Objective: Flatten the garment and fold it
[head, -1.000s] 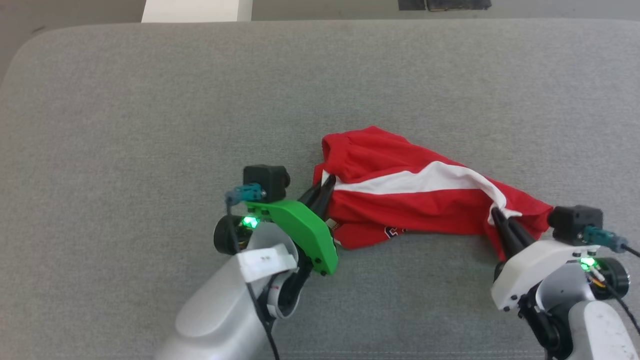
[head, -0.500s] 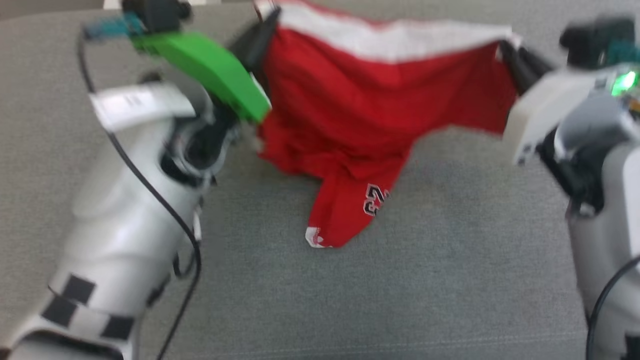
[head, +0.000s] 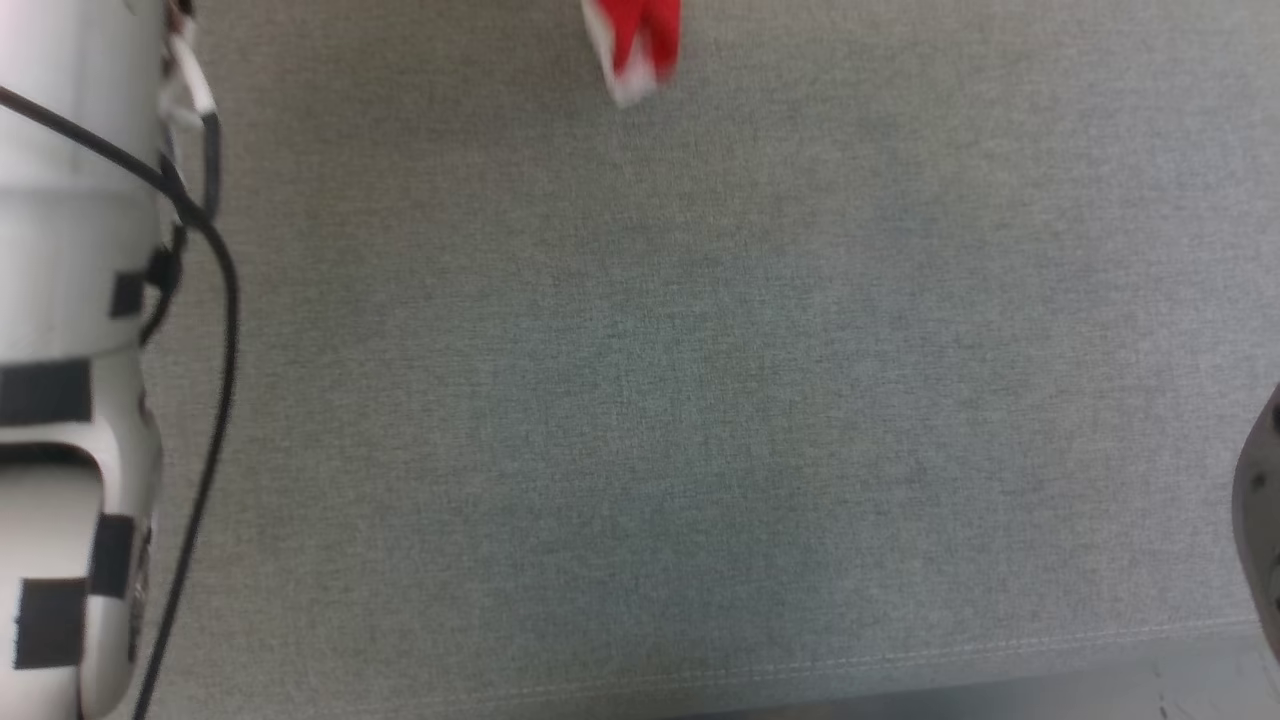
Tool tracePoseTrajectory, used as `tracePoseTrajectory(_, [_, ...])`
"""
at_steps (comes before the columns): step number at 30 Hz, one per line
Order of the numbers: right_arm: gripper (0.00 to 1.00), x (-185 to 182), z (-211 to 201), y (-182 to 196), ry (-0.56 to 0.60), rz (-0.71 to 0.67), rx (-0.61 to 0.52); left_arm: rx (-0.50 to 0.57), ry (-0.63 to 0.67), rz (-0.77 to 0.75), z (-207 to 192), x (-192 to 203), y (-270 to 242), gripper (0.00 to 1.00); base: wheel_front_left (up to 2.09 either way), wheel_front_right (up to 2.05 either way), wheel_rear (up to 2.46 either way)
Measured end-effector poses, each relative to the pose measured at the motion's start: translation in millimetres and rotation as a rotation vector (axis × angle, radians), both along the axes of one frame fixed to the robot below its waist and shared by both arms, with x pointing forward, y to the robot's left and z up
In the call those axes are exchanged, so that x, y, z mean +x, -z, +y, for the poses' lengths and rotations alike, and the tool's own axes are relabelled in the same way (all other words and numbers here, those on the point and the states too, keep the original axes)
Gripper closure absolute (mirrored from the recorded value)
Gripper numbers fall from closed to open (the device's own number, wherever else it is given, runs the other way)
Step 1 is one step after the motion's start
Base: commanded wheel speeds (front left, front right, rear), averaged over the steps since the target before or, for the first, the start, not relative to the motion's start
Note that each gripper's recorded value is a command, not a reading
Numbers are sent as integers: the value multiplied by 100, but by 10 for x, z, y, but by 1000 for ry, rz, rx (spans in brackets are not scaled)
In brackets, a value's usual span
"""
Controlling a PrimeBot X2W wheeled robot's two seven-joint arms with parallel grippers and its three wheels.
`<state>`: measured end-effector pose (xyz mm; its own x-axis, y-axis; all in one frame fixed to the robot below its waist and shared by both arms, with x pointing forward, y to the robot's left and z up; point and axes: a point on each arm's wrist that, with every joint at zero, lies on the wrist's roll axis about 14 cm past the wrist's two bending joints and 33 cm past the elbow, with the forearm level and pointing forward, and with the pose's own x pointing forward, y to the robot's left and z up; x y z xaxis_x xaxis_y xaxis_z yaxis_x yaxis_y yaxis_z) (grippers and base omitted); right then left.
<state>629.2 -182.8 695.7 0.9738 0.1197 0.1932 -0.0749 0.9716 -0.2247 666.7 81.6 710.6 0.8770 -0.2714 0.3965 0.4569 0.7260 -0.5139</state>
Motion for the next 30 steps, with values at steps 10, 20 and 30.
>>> tracePoseTrajectory(10, [100, 254, 26, -198, 1, -132, -42, -35, -35, -64, 69, 204, 66, 100, 0, 0, 0])
tracePoseTrajectory(20, [100, -10, 108, 1426, -47, 302, 30, 168, 127, 288, -263, -251, 1715, 100, 0, 0, 0])
tracePoseTrajectory(30, [100, -1456, -110, 2600, -35, 744, 118, 169, 330, 602, -442, -1676, 2709, 100, 0, 0, 0])
